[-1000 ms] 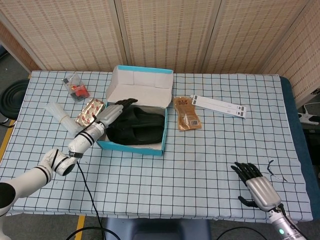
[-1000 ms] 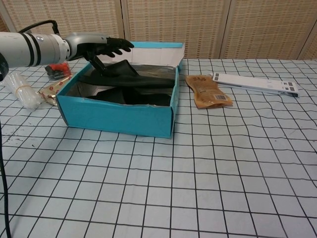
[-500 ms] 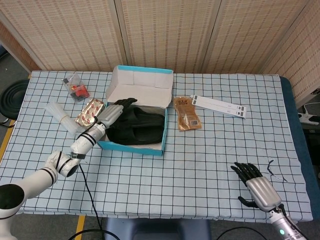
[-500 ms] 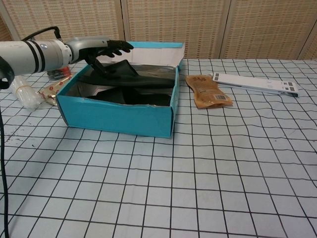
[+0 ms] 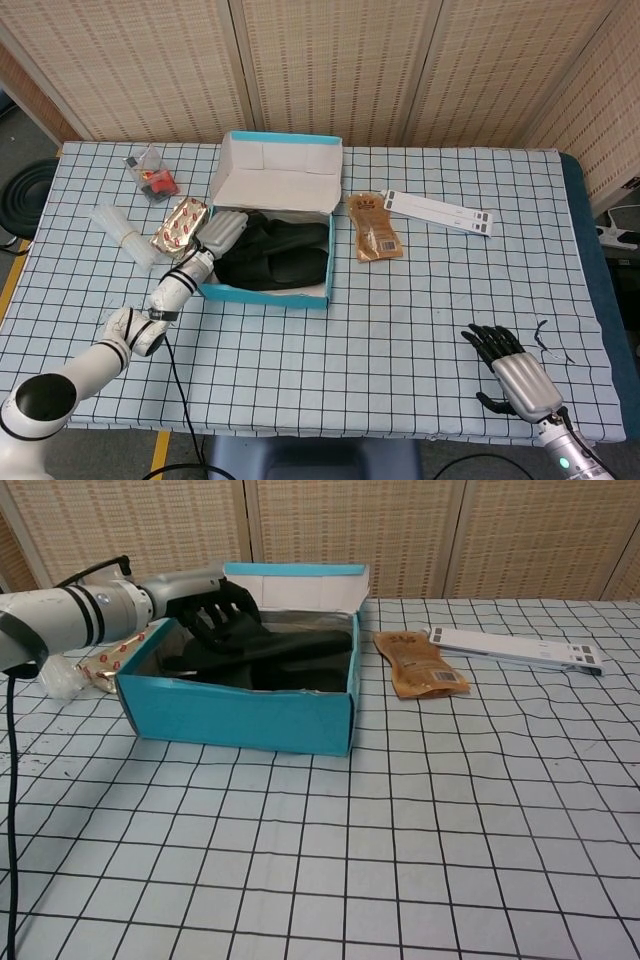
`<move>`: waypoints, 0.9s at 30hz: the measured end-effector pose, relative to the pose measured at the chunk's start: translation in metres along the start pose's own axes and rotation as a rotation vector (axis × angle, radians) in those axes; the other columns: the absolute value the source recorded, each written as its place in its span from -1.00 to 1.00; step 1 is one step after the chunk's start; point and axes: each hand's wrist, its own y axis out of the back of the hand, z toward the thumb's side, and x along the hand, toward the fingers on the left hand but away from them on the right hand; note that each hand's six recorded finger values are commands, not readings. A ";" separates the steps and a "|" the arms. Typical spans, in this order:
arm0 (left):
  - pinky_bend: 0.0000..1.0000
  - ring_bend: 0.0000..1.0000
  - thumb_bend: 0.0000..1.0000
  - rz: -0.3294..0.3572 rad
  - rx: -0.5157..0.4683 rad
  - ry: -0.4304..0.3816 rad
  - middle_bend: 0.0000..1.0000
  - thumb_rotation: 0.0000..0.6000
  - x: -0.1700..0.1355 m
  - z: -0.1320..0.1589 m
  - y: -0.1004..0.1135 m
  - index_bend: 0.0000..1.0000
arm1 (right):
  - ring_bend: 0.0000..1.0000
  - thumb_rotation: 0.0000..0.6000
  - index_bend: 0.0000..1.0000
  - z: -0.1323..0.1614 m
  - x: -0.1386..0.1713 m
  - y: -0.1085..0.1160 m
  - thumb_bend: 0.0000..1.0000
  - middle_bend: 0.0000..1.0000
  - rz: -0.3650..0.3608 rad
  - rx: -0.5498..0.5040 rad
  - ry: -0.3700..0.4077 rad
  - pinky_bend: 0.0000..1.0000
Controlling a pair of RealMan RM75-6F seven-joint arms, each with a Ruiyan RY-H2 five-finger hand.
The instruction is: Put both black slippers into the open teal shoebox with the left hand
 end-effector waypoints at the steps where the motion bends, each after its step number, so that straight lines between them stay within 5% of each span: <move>1: -0.23 -0.33 -0.24 0.002 -0.001 0.006 -0.08 1.00 0.001 -0.002 -0.001 -0.19 | -1.00 1.00 -1.00 0.000 0.000 0.000 -0.70 -1.00 0.001 0.000 0.000 -1.00; 15: 0.05 -0.18 0.04 0.033 -0.001 0.095 0.08 1.00 0.009 -0.021 -0.010 -0.05 | -1.00 1.00 -1.00 0.002 0.001 -0.002 -0.70 -1.00 0.013 -0.003 0.011 -1.00; 27: 0.12 -0.14 0.08 -0.030 0.028 0.162 0.10 1.00 0.007 -0.037 -0.030 -0.02 | -1.00 1.00 -1.00 0.005 0.002 -0.004 -0.70 -1.00 0.027 -0.009 0.024 -1.00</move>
